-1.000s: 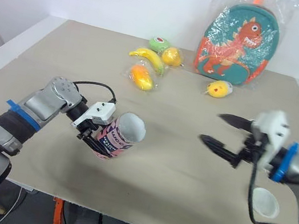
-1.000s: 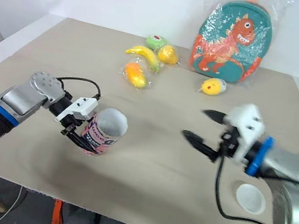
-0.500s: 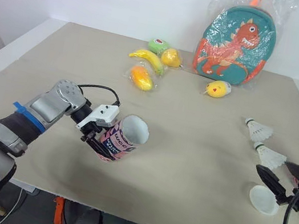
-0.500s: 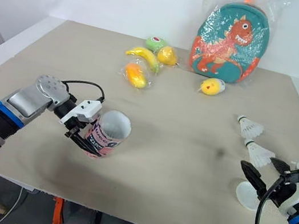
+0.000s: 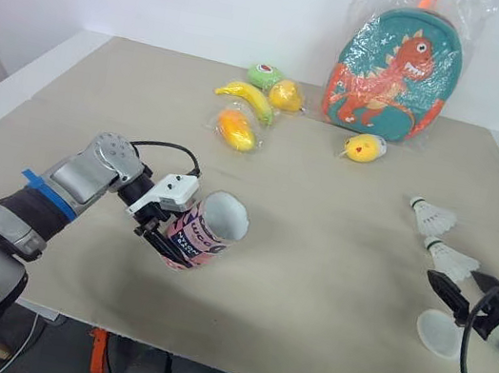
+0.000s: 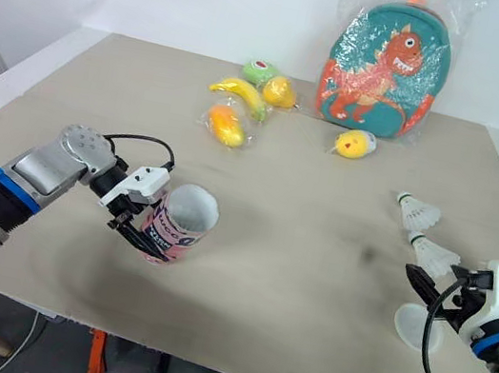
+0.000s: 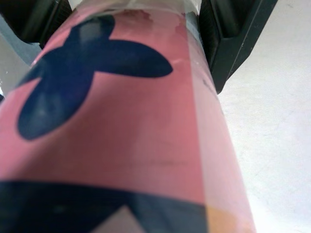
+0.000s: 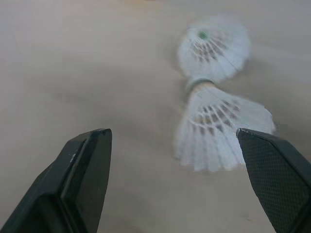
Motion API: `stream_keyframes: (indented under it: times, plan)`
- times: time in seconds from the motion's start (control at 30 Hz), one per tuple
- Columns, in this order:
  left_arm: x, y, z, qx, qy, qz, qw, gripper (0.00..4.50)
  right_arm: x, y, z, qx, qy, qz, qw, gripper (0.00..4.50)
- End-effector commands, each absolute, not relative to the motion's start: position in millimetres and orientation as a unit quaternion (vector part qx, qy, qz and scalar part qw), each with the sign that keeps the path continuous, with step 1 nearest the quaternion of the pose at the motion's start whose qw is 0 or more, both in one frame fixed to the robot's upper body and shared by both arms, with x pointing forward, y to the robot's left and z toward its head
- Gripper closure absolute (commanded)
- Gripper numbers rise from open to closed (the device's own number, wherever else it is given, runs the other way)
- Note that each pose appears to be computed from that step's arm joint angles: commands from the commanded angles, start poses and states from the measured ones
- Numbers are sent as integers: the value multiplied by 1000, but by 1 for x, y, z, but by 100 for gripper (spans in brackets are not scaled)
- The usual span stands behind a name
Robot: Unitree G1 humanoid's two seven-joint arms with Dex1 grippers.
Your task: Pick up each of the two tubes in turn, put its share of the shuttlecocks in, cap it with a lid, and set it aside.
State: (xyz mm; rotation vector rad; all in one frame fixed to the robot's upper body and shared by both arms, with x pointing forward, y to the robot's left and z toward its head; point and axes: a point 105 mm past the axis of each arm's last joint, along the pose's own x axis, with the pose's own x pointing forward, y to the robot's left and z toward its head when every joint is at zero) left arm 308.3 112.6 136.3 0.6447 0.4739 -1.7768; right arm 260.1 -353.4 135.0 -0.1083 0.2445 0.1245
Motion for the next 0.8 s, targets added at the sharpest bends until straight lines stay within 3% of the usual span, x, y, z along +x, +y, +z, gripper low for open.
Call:
stream_keyframes:
  times: [0.03, 0.57, 0.6, 0.63, 0.8]
  plan:
    - [304, 107, 128, 275, 208, -762, 548, 179, 262, -358, 152, -67, 93, 56, 992, 10]
    - [306, 108, 130, 277, 205, -759, 553, 179, 303, -371, 133, -33, 125, 27, 991, 10]
    - [306, 108, 130, 276, 205, -759, 553, 179, 306, -373, 134, -28, 121, 22, 992, 60]
    - [306, 108, 130, 276, 205, -759, 553, 179, 308, -374, 134, -24, 117, 19, 993, 83]
    - [307, 109, 131, 275, 205, -757, 556, 179, 310, -374, 132, -22, 114, 20, 993, 313]
